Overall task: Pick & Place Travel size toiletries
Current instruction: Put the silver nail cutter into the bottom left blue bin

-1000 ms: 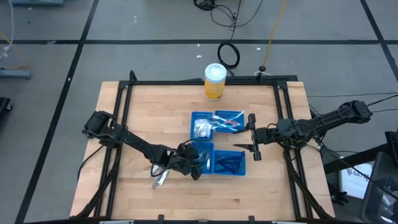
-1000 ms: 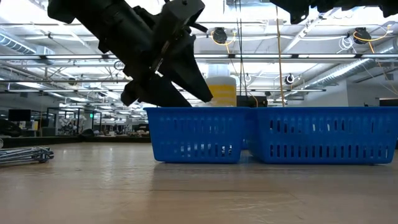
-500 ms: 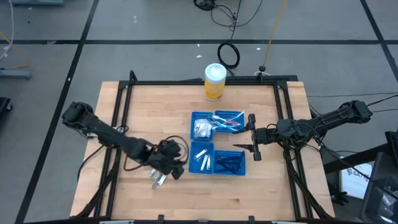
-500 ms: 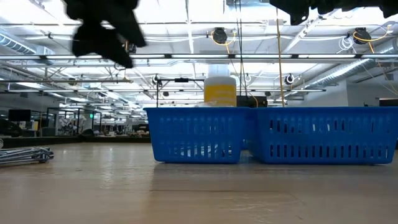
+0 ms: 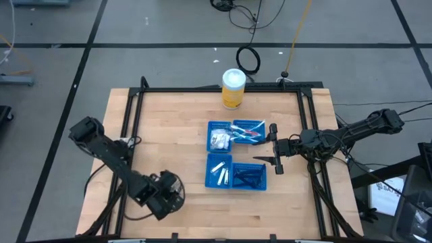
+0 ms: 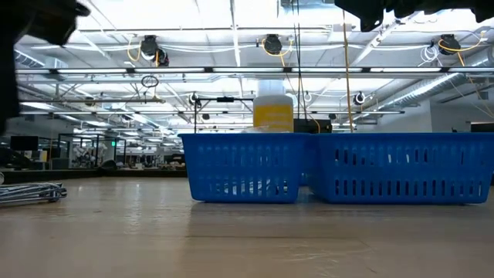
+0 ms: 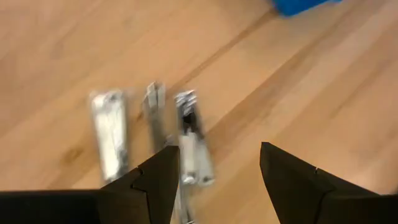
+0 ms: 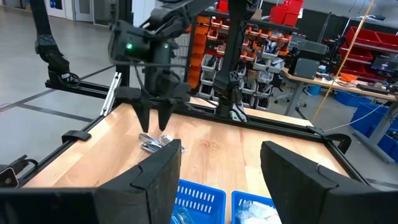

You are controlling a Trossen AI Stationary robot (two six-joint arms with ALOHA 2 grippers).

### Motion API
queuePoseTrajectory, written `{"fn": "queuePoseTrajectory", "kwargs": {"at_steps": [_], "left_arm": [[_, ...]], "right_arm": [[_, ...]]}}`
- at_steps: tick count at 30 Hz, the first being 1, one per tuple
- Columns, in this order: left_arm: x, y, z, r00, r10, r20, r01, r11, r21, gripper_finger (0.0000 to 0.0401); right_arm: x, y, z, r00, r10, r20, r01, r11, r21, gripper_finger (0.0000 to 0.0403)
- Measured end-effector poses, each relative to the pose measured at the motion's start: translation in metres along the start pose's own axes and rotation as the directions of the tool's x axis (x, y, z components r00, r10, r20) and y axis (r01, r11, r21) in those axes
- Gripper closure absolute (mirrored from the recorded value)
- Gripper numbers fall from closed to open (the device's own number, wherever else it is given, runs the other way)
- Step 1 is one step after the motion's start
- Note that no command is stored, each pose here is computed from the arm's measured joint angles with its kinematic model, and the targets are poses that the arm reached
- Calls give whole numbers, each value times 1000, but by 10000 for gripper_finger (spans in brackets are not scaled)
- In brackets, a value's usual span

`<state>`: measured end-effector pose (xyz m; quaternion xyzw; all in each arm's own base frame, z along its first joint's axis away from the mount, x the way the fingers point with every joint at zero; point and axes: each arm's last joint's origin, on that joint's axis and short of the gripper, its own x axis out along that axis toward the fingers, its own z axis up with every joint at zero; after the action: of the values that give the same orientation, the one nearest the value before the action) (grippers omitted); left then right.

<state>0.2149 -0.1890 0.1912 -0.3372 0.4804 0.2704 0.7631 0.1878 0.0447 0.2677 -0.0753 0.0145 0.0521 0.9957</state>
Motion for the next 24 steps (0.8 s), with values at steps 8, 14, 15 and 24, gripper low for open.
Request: {"fn": "queuePoseTrajectory", "kwargs": {"at_steps": [8, 14, 15, 24], "left_arm": [[13, 11, -23, 982, 171, -85, -174, 984, -24, 183], [18, 21, -25, 945, 302, -124, -308, 951, -29, 183], [19, 22, -25, 945, 306, -116, -312, 950, -34, 183], [37, 33, -18, 950, 292, -107, -299, 953, -53, 183]], "right_arm": [[0, 0, 0, 1000, 0, 0, 0, 1000, 0, 195], [0, 0, 0, 1000, 0, 0, 0, 1000, 0, 195], [0, 0, 0, 1000, 0, 0, 0, 1000, 0, 195], [0, 0, 0, 1000, 0, 0, 0, 1000, 1, 195]]}}
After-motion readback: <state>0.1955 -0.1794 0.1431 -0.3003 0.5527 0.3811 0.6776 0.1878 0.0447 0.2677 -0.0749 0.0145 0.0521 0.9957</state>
